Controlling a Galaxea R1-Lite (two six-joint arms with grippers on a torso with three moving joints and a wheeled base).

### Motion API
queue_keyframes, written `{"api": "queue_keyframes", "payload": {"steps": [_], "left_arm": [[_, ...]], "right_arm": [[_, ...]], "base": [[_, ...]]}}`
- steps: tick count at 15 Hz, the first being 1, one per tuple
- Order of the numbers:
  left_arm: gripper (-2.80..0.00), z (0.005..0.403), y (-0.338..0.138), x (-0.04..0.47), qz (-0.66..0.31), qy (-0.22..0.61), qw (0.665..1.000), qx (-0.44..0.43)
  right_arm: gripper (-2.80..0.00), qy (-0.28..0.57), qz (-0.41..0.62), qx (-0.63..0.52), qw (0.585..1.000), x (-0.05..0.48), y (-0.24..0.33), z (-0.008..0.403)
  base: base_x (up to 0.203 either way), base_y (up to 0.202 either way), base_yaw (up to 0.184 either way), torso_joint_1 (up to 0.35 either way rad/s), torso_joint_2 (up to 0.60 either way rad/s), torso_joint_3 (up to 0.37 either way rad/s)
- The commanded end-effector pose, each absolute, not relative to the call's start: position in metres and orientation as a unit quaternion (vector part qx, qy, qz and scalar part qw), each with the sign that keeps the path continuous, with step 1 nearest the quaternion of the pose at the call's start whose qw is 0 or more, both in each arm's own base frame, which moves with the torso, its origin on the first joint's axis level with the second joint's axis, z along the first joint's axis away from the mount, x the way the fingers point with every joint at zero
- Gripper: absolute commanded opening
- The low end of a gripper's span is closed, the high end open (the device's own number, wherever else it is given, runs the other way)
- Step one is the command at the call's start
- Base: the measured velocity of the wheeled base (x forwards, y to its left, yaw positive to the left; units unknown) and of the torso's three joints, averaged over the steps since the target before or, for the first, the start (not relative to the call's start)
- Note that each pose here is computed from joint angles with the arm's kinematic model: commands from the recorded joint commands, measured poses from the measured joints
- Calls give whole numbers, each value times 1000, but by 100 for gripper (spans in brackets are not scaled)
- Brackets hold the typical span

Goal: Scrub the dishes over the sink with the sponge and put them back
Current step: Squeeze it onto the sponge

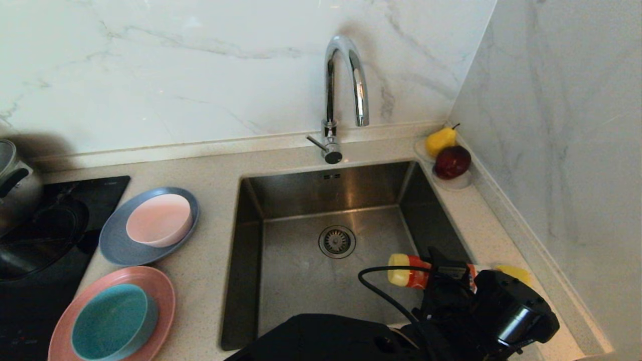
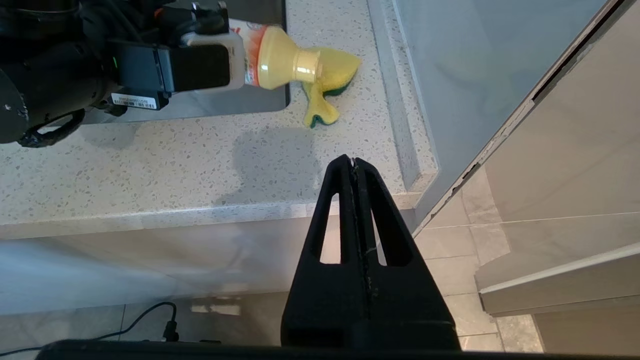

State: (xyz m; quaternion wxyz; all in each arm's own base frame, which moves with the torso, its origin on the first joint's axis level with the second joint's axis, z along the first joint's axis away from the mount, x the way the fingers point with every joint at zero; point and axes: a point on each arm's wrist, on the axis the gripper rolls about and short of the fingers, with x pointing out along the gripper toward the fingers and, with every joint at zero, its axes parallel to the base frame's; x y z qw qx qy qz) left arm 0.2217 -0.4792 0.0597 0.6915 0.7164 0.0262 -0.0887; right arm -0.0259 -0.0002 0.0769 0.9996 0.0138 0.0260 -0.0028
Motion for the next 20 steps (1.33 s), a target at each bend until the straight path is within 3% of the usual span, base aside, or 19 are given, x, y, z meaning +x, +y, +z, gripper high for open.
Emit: {"api": "queue_keyframes", "payload": {"steps": [1, 20], "left_arm": [[-280, 52, -480, 222, -88, 28, 682, 726], [-280, 65, -477, 227, -72, 29, 694, 715]], "right_arm": [[-280, 26, -3, 14, 1000, -26, 0, 77], [-280, 26, -3, 14, 1000, -26, 0, 77]], "base": [[0, 0, 0, 0, 0, 0], [0, 0, 0, 0, 0, 0]]}}
